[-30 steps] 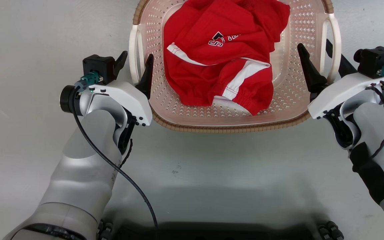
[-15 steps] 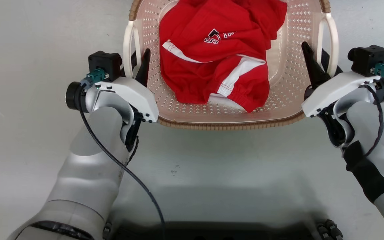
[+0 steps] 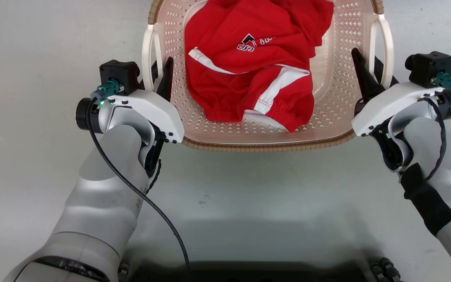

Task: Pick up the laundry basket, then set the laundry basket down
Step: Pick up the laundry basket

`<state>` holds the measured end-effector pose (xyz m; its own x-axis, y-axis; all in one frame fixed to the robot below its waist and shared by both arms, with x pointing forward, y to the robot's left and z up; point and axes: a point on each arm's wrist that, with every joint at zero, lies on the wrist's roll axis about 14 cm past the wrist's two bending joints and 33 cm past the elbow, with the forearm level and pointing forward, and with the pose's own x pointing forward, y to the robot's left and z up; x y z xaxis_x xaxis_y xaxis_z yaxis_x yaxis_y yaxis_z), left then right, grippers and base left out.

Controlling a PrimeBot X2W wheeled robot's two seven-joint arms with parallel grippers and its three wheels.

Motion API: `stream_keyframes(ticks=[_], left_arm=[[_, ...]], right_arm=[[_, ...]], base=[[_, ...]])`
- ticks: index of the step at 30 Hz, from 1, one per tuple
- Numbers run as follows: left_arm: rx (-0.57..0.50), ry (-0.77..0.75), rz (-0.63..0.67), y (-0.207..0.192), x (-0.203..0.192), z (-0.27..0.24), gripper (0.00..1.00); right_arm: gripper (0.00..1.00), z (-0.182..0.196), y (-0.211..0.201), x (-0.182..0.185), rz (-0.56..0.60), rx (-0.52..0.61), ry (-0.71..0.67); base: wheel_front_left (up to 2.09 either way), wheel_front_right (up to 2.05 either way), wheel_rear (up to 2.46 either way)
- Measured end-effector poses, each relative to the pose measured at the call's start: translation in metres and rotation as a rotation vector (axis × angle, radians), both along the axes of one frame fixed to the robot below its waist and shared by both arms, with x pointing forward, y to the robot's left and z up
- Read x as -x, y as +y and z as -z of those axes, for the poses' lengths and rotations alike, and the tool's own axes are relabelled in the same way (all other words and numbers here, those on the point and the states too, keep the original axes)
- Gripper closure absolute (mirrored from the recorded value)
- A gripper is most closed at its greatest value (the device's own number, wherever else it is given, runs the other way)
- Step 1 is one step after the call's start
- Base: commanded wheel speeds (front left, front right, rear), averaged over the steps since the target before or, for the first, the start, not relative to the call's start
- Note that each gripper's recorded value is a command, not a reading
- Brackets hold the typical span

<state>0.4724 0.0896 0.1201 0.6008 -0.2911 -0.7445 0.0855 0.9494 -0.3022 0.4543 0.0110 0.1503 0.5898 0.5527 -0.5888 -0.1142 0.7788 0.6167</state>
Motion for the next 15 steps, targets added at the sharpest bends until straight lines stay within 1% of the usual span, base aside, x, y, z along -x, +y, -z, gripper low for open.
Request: stream_keyframes(ticks=[15], left_arm=[[-0.016, 0.035, 0.039, -0.0034, 0.0079, -0.0022, 1.0]], right_arm=[[1.0, 0.0009, -0.003, 0.0045, -0.006, 0.032, 0.022]], base=[[0.0, 0.0, 0.0]])
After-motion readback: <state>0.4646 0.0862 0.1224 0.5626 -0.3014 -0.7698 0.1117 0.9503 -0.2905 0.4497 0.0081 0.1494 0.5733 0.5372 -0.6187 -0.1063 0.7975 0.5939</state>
